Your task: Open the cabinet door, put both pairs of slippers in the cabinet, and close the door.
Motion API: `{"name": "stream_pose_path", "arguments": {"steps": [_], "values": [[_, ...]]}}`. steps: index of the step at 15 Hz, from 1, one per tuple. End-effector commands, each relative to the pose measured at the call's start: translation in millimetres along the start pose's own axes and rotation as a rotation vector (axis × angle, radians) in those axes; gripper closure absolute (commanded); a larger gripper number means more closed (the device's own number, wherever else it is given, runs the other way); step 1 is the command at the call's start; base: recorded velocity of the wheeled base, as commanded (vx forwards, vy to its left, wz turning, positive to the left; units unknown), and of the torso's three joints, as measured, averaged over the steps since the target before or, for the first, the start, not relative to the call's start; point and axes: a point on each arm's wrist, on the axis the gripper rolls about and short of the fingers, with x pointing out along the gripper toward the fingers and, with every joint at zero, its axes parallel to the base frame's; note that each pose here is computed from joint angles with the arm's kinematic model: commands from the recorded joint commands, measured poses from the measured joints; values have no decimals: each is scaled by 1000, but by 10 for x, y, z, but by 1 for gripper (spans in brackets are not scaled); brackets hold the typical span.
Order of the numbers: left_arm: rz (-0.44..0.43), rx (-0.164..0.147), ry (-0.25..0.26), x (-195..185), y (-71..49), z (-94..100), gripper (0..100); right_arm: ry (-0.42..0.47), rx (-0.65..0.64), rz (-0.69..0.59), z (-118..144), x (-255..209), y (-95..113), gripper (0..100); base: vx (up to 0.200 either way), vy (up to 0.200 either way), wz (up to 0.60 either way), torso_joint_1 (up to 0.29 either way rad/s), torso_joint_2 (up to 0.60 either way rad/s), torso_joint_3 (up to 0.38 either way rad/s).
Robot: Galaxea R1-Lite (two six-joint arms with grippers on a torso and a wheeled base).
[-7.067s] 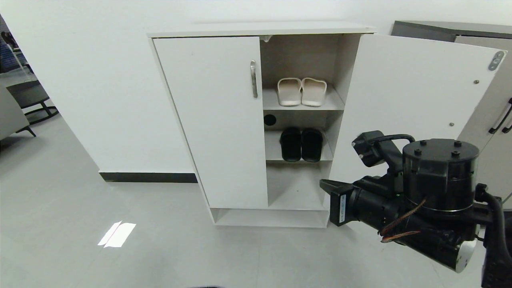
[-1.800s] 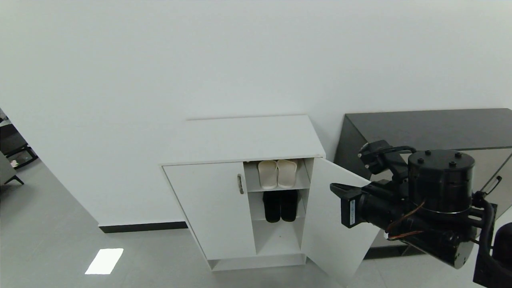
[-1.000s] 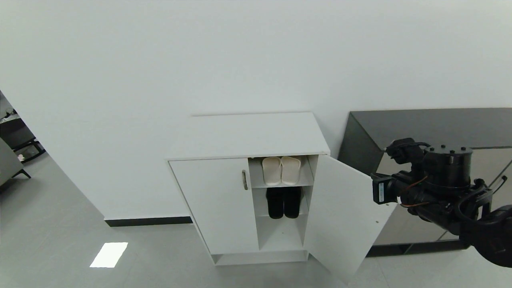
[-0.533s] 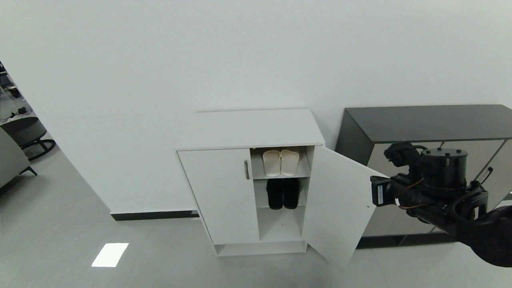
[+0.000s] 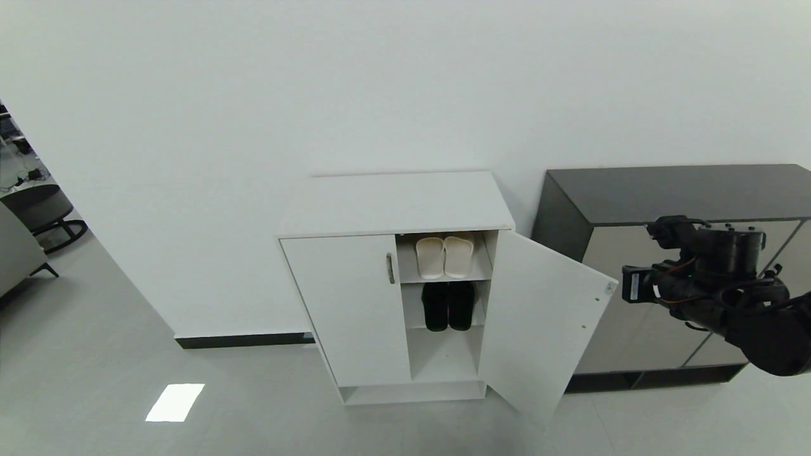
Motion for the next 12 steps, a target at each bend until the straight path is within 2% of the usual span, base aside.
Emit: {"name": "stream_pose_path", "arguments": {"steps": [1,6,12], "values": [[0,0,1,1,0,0,100,21,12,-40,-76,168,-147,100,0,0,0,0,0,0],[0,1,1,1,0,0,100,31,33,-82,-158,460,-326,100,0,0,0,0,0,0],[0,1,1,1,0,0,100,28,33,-87,-238,762,-338,100,0,0,0,0,0,0]]}}
